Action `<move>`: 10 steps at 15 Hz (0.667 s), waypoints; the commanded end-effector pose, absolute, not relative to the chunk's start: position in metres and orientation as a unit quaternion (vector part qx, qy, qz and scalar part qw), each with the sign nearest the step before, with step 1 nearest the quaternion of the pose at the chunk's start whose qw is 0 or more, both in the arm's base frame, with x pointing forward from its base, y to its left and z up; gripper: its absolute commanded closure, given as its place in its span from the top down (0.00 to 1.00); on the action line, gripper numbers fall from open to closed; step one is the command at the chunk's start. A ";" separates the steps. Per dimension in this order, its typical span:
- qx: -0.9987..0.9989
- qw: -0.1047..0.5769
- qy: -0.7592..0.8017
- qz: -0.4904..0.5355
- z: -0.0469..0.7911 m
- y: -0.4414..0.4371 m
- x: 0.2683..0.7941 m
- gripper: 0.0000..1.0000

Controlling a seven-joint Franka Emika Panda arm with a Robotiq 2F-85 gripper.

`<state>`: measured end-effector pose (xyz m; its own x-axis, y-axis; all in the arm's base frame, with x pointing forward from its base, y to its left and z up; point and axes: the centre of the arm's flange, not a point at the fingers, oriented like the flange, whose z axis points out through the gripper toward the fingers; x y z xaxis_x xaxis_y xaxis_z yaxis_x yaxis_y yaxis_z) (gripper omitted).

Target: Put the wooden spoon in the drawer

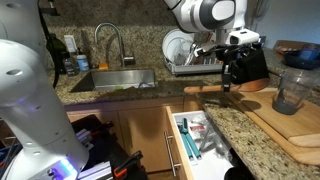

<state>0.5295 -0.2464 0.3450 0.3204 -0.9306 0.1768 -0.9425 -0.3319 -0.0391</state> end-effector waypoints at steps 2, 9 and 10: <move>0.817 0.091 -0.568 0.041 0.309 -0.270 0.447 0.06; 0.797 0.079 -0.599 0.017 0.291 -0.293 0.443 0.06; 0.780 0.064 -0.622 0.005 0.280 -0.292 0.439 0.06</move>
